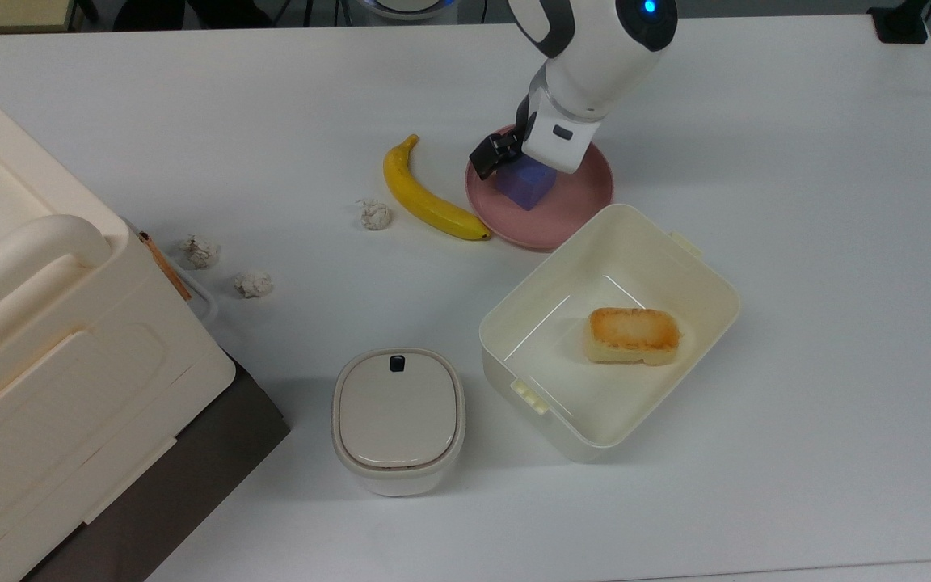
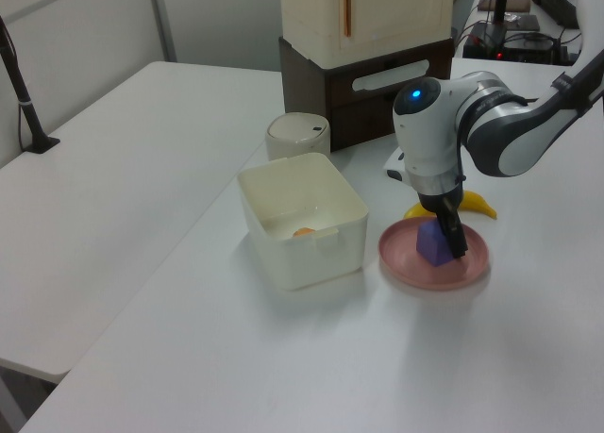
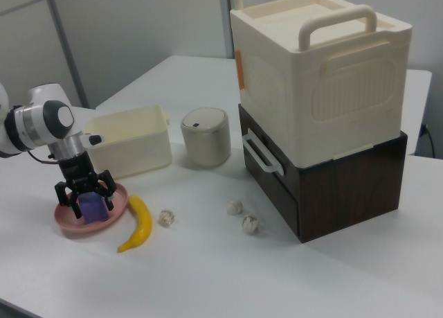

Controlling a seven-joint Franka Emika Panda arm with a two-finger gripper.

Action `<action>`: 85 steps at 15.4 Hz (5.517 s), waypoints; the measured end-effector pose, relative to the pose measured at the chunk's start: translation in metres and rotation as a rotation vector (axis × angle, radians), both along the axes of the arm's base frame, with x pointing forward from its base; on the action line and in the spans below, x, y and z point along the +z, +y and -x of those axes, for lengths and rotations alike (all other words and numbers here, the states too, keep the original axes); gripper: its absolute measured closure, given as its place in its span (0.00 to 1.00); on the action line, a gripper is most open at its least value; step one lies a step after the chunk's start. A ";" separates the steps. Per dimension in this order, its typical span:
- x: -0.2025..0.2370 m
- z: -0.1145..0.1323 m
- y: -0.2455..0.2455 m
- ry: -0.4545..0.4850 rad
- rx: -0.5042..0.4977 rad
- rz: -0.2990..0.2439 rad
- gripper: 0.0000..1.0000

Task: Put the cube on the table

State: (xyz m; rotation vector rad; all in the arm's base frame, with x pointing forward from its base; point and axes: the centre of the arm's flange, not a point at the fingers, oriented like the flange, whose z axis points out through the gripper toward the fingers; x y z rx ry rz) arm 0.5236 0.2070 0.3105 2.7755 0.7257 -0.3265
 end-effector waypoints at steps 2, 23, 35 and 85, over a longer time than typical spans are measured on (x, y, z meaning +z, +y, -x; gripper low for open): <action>-0.001 -0.004 -0.002 -0.003 -0.004 -0.005 0.06; 0.085 -0.066 -0.089 -0.151 -0.346 -0.157 0.45; 0.042 -0.099 -0.229 -0.265 -0.788 -0.114 0.45; 0.327 -0.039 -0.278 -0.445 -1.099 -0.248 0.00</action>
